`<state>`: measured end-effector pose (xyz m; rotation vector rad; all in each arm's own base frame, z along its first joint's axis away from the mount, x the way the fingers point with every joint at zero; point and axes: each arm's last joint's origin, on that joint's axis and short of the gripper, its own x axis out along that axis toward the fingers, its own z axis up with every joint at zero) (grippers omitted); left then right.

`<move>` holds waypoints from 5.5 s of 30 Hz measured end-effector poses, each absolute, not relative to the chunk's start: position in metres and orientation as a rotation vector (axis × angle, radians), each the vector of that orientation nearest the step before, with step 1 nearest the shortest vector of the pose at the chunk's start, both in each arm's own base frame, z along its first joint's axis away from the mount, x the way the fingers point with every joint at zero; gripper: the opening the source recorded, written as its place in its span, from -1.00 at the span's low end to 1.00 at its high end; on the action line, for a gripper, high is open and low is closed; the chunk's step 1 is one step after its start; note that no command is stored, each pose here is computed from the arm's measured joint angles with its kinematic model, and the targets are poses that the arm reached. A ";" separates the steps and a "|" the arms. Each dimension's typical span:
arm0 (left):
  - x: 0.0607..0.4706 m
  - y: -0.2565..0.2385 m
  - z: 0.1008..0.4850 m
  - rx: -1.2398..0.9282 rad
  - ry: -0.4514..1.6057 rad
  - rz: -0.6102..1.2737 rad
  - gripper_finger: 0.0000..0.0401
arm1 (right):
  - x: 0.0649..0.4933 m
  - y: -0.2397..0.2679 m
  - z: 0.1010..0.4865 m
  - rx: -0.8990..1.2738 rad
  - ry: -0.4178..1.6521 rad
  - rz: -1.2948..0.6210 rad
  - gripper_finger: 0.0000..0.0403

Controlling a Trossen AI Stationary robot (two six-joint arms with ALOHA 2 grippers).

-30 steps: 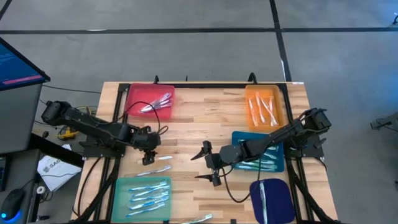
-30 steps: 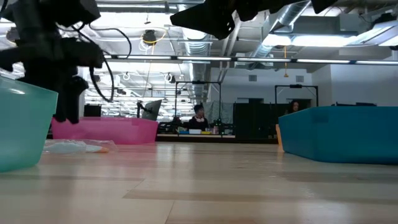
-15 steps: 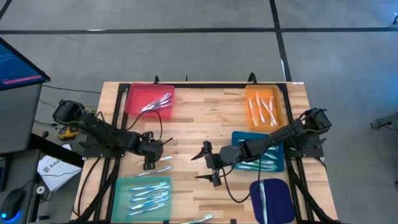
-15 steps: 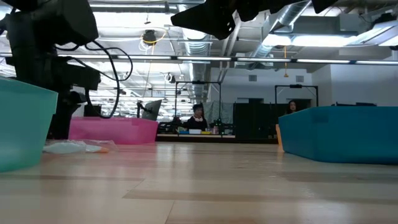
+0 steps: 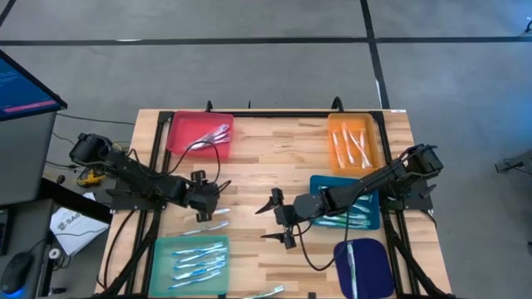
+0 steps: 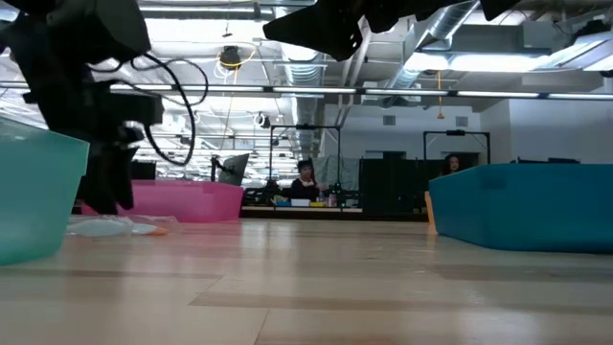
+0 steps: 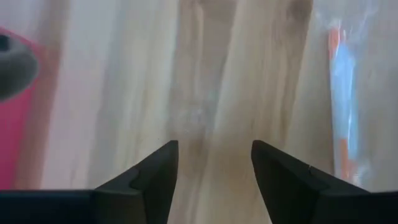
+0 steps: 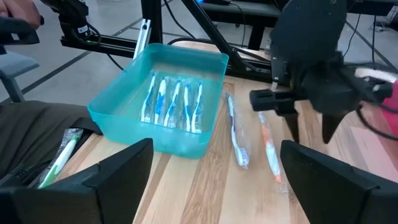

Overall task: Pick & Place Toothbrushes
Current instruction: Put the orange toothbrush into the orange bin

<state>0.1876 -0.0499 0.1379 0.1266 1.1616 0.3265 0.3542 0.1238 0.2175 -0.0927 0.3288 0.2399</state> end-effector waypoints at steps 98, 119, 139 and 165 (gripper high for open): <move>0.166 -0.093 0.289 -0.042 -0.036 -0.020 -1.00 | 0.366 0.101 0.266 0.027 -0.174 0.163 0.56; 0.152 -0.093 0.322 0.048 -0.333 -0.188 -1.00 | 0.400 0.065 0.337 -0.014 -0.108 0.260 0.55; 0.158 -0.095 0.317 0.183 -0.316 -0.101 -1.00 | 0.422 0.093 0.336 -0.083 -0.146 0.093 0.55; 0.162 -0.093 0.315 0.198 -0.295 -0.072 -1.00 | 0.440 0.092 0.331 -0.064 -0.065 0.112 0.55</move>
